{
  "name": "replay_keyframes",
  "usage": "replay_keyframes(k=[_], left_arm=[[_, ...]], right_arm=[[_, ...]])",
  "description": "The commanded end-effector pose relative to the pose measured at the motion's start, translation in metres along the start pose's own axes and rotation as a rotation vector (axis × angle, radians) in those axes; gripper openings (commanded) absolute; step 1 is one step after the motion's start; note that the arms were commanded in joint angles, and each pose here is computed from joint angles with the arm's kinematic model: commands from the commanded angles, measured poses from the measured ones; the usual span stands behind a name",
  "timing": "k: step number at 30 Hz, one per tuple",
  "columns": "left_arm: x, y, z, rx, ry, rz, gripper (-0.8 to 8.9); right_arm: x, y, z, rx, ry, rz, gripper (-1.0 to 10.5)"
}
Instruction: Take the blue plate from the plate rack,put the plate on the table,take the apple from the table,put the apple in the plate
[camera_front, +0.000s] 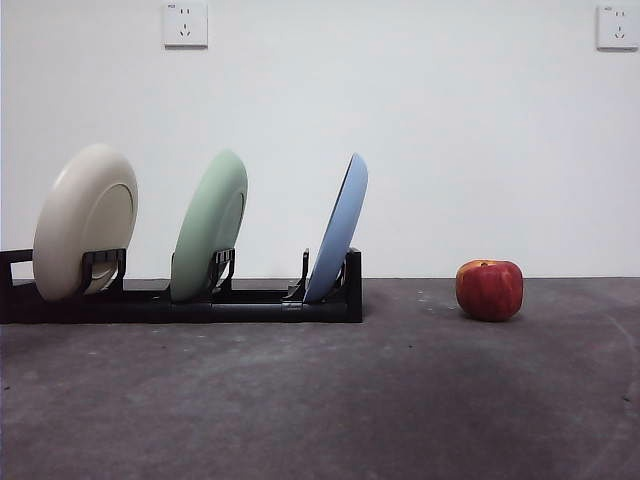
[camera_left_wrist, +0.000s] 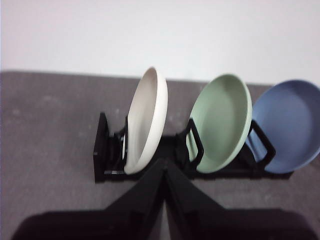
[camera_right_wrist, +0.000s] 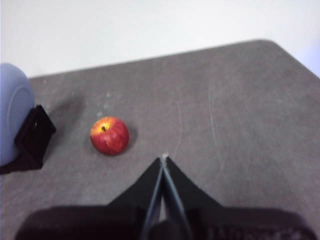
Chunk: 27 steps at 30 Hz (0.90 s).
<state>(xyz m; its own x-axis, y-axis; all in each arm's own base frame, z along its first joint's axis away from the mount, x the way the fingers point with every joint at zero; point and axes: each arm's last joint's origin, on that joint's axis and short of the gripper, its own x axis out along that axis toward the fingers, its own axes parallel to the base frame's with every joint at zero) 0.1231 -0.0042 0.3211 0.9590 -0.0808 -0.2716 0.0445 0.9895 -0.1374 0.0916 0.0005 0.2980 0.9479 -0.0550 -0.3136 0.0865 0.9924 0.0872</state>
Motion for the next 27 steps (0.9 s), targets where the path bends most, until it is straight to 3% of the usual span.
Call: replay_keyframes(k=[1, 10, 13, 18, 21, 27], left_arm=[[0.0, -0.003, 0.022, -0.014, 0.051, 0.01, -0.04], [0.028, -0.008, 0.071, -0.026, 0.207, 0.006, -0.04], [0.041, -0.012, 0.083, -0.039, 0.233, -0.102, -0.04], [0.076, -0.02, 0.103, -0.085, 0.325, -0.315, -0.05], [0.11, -0.039, 0.115, -0.084, 0.421, -0.41, -0.05], [0.175, -0.095, 0.124, -0.022, 0.529, -0.535, -0.05]], right_arm=[[-0.001, 0.002, 0.018, 0.008, 0.037, -0.004, 0.0], [0.016, 0.007, 0.048, -0.003, 0.185, -0.022, 0.0], [0.026, 0.009, 0.048, 0.005, 0.269, -0.008, 0.0], [0.041, 0.014, 0.049, 0.028, 0.403, 0.119, 0.0], [0.052, 0.019, 0.047, 0.051, 0.461, 0.221, 0.0], [0.063, 0.02, 0.044, 0.074, 0.511, 0.254, 0.0]])
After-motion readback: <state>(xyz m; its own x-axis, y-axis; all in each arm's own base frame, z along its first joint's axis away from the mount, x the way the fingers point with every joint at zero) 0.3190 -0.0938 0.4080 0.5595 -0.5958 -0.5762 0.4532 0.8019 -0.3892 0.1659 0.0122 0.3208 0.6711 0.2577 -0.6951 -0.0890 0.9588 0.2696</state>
